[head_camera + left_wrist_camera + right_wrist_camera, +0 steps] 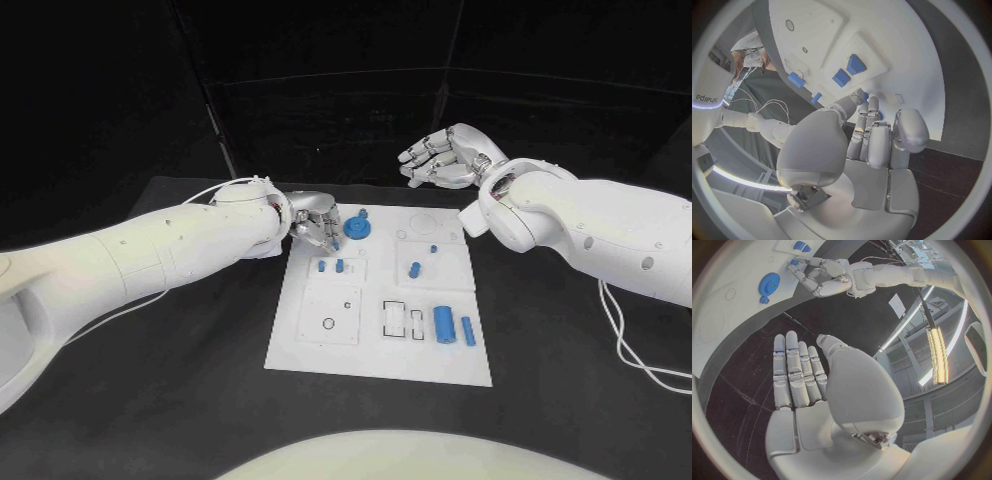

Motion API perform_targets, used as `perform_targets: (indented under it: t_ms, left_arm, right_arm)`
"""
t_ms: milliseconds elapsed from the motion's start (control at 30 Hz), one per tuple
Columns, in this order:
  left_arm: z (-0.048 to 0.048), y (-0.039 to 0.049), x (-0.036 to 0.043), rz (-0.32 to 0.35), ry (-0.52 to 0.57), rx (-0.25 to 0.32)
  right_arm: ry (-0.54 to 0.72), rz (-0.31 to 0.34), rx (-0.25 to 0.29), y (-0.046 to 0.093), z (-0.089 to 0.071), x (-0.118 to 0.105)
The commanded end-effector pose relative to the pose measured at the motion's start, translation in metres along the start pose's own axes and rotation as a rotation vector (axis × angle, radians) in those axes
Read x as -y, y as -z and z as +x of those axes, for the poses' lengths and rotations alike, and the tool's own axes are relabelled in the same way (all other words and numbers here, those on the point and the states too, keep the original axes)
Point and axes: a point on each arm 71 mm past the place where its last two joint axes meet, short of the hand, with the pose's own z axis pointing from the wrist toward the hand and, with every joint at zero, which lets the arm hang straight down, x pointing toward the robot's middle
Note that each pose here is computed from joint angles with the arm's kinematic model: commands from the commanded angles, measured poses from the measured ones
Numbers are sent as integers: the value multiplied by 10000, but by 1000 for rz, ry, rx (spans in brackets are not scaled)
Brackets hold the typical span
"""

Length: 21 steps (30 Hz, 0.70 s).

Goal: Assemble the parts on the task board

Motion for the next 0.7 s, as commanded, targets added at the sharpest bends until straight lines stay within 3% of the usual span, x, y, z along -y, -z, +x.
perform_targets:
  t_ms: [33, 700]
  left_arm:
    - [17, -3, -14, -16, 5, -26]
    - [7, -6, -17, -21, 3, -10]
  right_arm:
    - [-2, -8, 1, -5, -3, -16]
    - [3, 12, 5, 0, -15, 2]
